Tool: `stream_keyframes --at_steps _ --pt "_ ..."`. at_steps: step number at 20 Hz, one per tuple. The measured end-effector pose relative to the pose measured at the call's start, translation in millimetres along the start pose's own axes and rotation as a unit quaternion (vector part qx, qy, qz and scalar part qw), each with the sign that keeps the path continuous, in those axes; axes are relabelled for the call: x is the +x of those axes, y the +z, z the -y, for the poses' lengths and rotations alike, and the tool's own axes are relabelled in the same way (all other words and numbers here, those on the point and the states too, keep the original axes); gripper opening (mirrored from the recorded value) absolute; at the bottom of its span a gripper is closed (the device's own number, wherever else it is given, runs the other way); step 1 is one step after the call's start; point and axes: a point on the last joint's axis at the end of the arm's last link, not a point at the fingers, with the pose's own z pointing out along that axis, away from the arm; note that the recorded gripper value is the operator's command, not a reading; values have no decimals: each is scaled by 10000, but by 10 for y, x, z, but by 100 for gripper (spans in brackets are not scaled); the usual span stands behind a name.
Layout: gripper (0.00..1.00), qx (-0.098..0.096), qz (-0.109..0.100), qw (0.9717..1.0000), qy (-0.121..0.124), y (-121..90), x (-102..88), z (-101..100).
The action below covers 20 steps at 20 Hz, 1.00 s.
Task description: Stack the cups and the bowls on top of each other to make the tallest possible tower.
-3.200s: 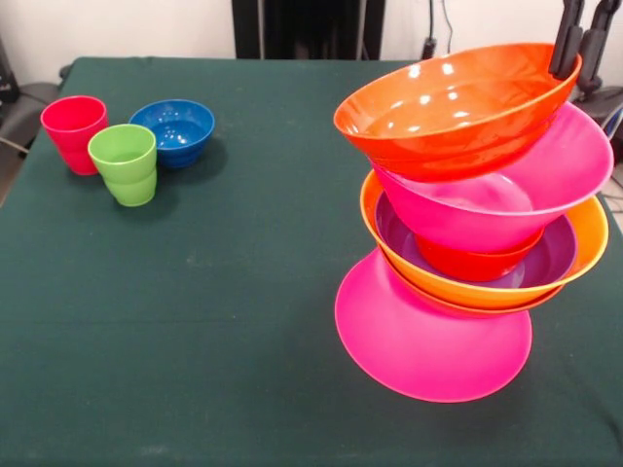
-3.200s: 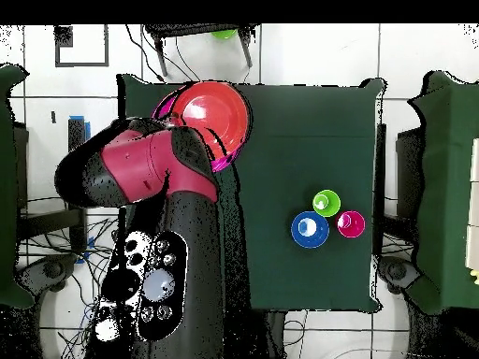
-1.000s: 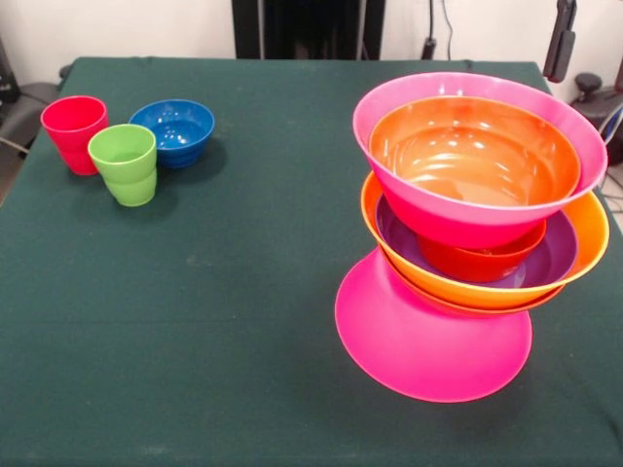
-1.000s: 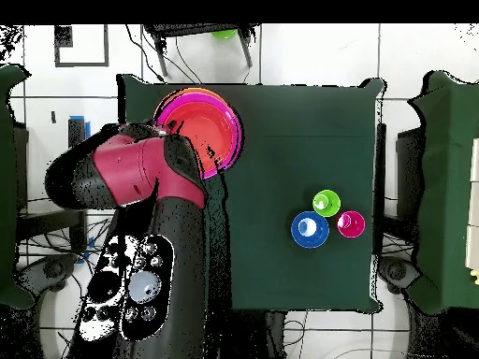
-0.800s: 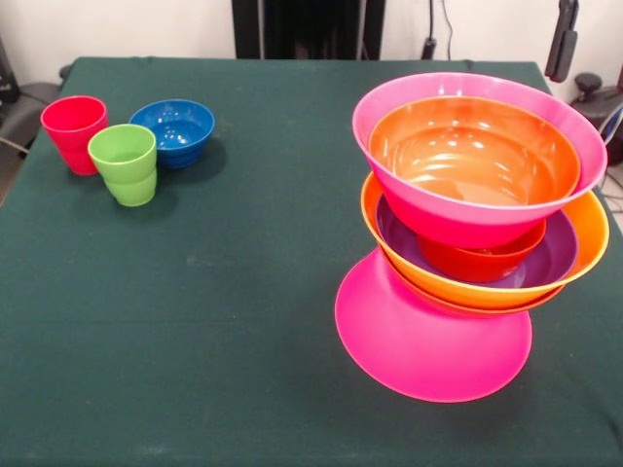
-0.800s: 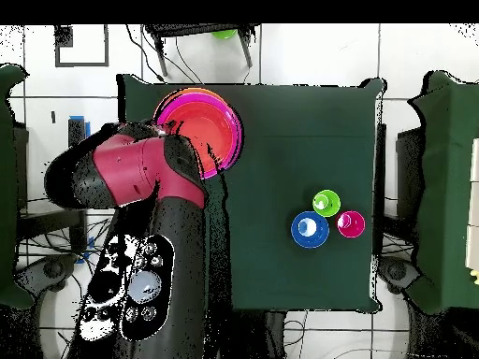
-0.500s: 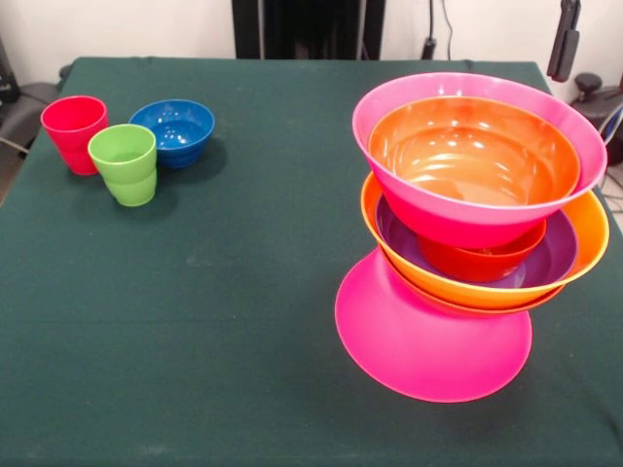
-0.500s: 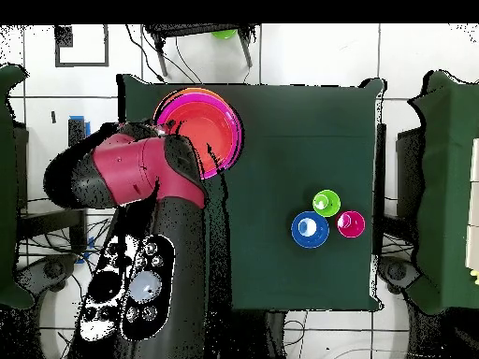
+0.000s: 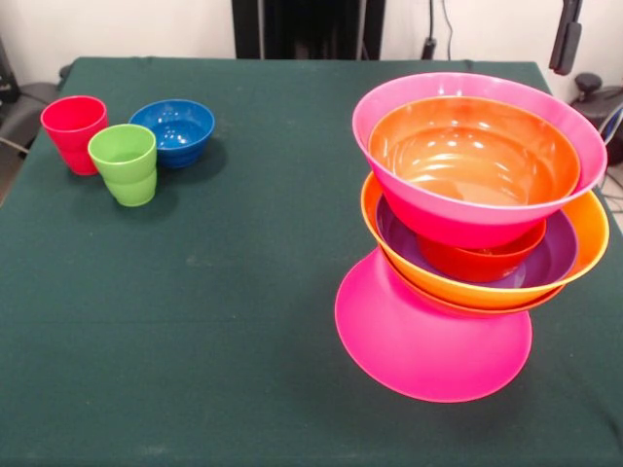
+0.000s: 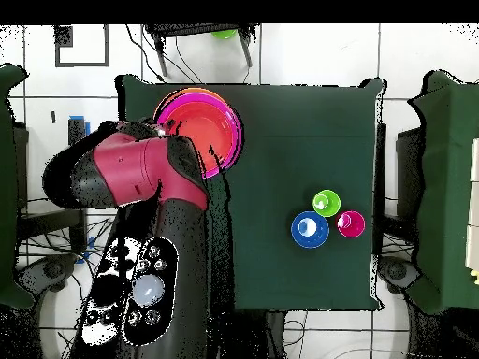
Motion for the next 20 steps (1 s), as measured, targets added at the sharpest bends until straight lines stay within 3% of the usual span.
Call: stream_keyframes --at_steps 20 --pt "100 68 231 9991 351 -322 -283 453"
